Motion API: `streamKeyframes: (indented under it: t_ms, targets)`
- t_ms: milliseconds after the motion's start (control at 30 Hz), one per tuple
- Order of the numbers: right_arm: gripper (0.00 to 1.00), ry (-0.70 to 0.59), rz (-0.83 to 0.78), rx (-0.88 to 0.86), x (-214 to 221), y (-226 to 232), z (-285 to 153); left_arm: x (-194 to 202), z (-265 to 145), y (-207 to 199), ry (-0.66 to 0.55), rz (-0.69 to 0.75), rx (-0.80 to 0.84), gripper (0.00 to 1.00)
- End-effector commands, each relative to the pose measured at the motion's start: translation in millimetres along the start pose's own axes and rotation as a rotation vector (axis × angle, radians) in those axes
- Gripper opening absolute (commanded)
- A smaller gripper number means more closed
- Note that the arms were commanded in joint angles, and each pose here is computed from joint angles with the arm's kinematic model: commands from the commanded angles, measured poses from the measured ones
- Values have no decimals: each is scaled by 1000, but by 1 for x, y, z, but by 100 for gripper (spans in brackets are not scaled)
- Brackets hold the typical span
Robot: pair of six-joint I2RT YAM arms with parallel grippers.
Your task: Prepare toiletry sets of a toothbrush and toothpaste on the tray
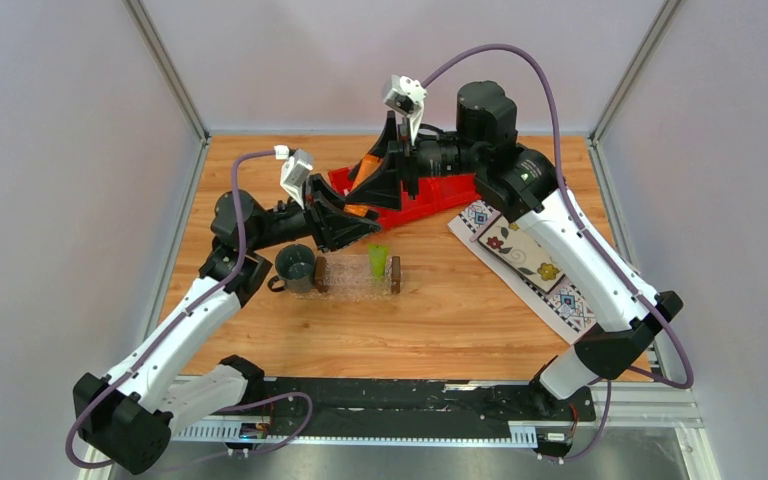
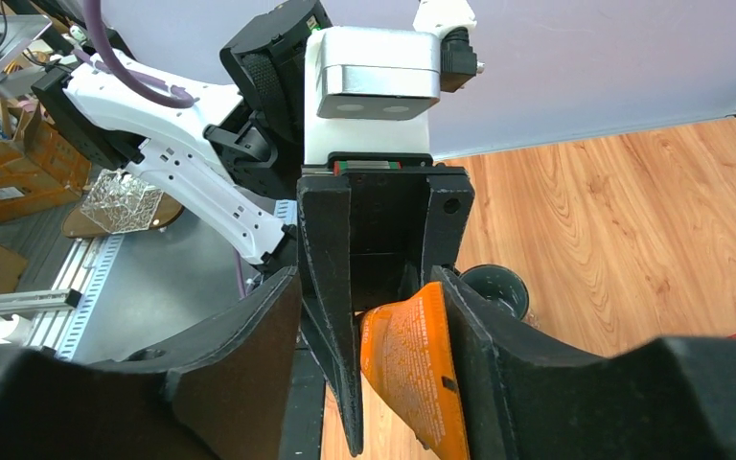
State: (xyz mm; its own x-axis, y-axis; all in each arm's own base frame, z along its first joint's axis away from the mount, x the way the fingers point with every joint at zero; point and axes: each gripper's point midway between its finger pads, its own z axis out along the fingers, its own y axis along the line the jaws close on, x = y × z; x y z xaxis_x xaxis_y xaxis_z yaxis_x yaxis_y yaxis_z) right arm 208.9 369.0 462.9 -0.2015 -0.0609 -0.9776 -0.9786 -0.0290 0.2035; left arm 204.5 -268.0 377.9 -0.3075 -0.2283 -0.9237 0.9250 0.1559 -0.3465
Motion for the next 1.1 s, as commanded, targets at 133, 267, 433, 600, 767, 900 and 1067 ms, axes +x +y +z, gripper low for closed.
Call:
streamKeyframes:
  t_ms: [133,267,433,600,767,900,1067]
  targets:
    - [70,-61,-82,-12,-26,18,-8,-31,-6,-14,-141,22,45,0]
    - [72,-56,-76,23,-23,10,-6,-35,-8,-21,-153,36,71,0]
    - [71,-52,-68,29,-21,6,-4,-39,-9,-27,-167,36,91,0]
    - [58,-51,-65,20,-22,6,-3,-42,-11,-33,-192,45,113,0]
    - [43,-51,-57,1,-22,6,0,-42,-11,-32,-199,48,111,0]
    - [36,-43,-50,-15,-19,8,3,-42,-11,-30,-210,47,104,0]
    - [40,-34,-40,-29,-14,10,8,-45,-11,-31,-227,49,107,0]
